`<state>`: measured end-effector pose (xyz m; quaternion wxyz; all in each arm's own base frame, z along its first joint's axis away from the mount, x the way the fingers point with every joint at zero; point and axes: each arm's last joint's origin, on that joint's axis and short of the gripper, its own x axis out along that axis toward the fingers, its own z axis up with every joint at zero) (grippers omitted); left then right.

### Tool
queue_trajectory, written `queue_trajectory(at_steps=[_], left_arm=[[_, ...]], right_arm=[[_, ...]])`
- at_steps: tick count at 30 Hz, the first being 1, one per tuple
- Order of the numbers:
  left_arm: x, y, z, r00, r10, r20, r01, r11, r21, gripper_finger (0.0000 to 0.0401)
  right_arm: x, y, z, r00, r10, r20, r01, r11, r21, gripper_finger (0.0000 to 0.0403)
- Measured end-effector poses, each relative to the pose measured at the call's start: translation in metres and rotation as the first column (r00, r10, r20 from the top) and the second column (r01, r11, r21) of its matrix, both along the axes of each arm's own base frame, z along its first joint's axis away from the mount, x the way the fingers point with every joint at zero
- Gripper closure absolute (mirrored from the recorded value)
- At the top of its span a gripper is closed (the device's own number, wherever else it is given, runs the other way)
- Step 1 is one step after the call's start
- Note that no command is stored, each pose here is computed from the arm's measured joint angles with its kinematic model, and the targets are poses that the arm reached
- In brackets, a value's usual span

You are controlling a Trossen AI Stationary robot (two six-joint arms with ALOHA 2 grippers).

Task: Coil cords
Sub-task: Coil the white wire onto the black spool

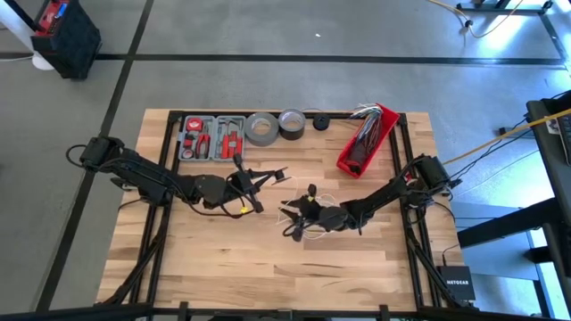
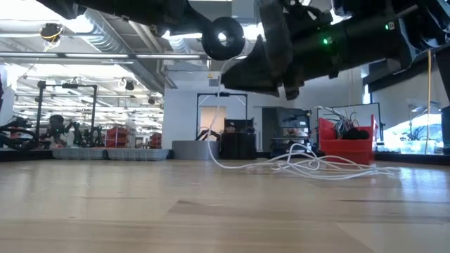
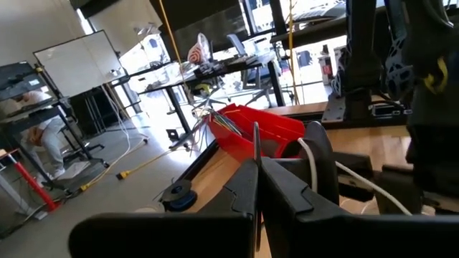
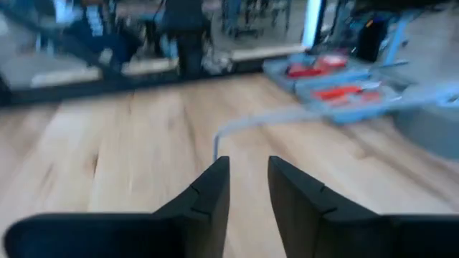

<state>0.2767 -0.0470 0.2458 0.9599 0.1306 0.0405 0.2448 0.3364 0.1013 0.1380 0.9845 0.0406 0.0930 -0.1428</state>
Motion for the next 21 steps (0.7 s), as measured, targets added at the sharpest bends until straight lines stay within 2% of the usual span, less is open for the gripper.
queue_trajectory(at_steps=[5, 13, 21], left_arm=[[0.0, 0.0, 0.0, 1.0, 0.0, 0.0, 0.0, 1.0, 0.0, 0.04], [0.0, 0.0, 0.0, 1.0, 0.001, 0.0, -0.001, 1.0, 0.0, 0.04], [0.0, 0.0, 0.0, 1.0, 0.001, 0.0, -0.001, 1.0, 0.0, 0.04]], right_arm=[[-0.003, 0.0, -0.011, 0.992, 0.043, -0.118, -0.044, 0.999, -0.004, 0.0321], [0.005, 0.006, -0.002, 0.989, 0.119, -0.083, -0.116, 0.992, 0.045, 0.0322], [0.012, 0.006, 0.006, 0.993, 0.078, -0.084, -0.08, 0.997, -0.021, 0.0323]])
